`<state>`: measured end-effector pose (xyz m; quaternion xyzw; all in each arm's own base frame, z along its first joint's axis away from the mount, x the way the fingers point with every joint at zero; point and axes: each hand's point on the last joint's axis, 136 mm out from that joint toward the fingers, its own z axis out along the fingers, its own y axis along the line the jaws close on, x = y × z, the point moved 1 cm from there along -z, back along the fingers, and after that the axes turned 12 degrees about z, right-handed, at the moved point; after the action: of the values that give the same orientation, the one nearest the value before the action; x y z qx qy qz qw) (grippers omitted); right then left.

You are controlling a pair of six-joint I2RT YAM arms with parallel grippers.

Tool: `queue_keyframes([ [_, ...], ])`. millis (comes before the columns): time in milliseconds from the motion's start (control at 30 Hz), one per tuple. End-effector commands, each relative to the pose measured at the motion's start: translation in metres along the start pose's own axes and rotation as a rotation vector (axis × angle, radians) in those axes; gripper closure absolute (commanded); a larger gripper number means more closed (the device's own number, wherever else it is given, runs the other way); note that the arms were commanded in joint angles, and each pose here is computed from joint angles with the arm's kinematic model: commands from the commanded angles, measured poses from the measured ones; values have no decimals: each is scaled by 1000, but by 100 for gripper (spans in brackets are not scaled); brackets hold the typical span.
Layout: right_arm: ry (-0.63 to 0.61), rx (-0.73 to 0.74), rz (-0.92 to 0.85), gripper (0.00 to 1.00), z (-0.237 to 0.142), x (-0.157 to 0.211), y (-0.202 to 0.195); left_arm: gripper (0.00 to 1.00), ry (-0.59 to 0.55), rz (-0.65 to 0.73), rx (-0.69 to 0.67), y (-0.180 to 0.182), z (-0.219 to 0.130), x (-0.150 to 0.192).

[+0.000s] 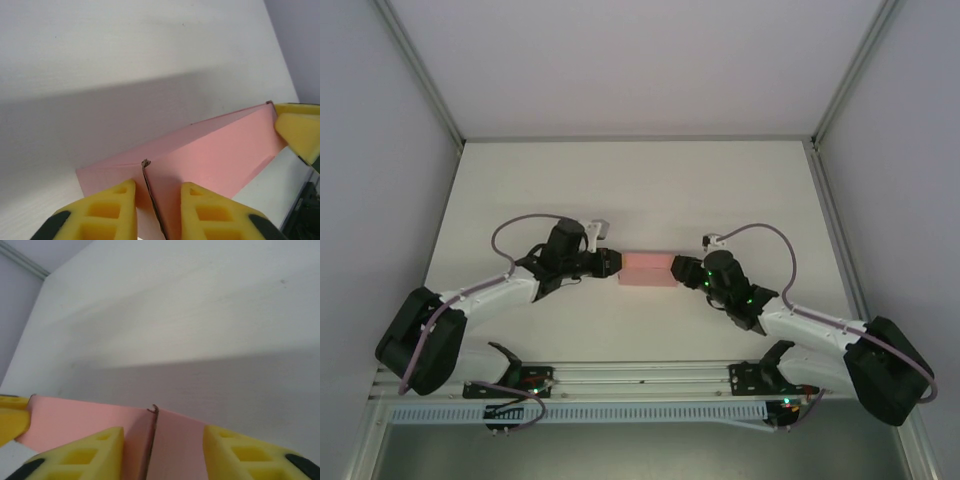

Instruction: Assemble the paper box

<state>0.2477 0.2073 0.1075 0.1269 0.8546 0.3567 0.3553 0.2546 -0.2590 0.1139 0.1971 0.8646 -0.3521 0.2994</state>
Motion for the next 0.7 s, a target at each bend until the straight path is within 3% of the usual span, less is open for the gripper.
queue_keyframes([
  [0, 103, 181, -100, 66, -3, 38, -68, 90, 165, -73, -66, 26, 4, 59],
  [167, 100, 138, -144, 81, -2, 43, -71, 100, 162, -79, -67, 29, 3, 64],
  [367, 93, 131, -126, 83, -1, 30, -50, 100, 134, -46, -69, 23, 2, 40],
  [433, 98, 142, -125, 78, -3, 21, -38, 82, 119, -15, -70, 18, 2, 21],
  [500, 89, 153, -117, 68, -5, 10, -26, 72, 101, 9, -87, 14, -1, 4],
  [533, 80, 161, -122, 65, -7, 4, -21, 58, 90, 23, -98, 13, -3, -4],
  [600, 51, 178, -122, 59, -12, -11, -9, 40, 75, 50, -139, 12, -8, -20],
  [667, 24, 193, -143, 59, -17, -25, 2, 19, 51, 83, -181, 11, -17, -39],
])
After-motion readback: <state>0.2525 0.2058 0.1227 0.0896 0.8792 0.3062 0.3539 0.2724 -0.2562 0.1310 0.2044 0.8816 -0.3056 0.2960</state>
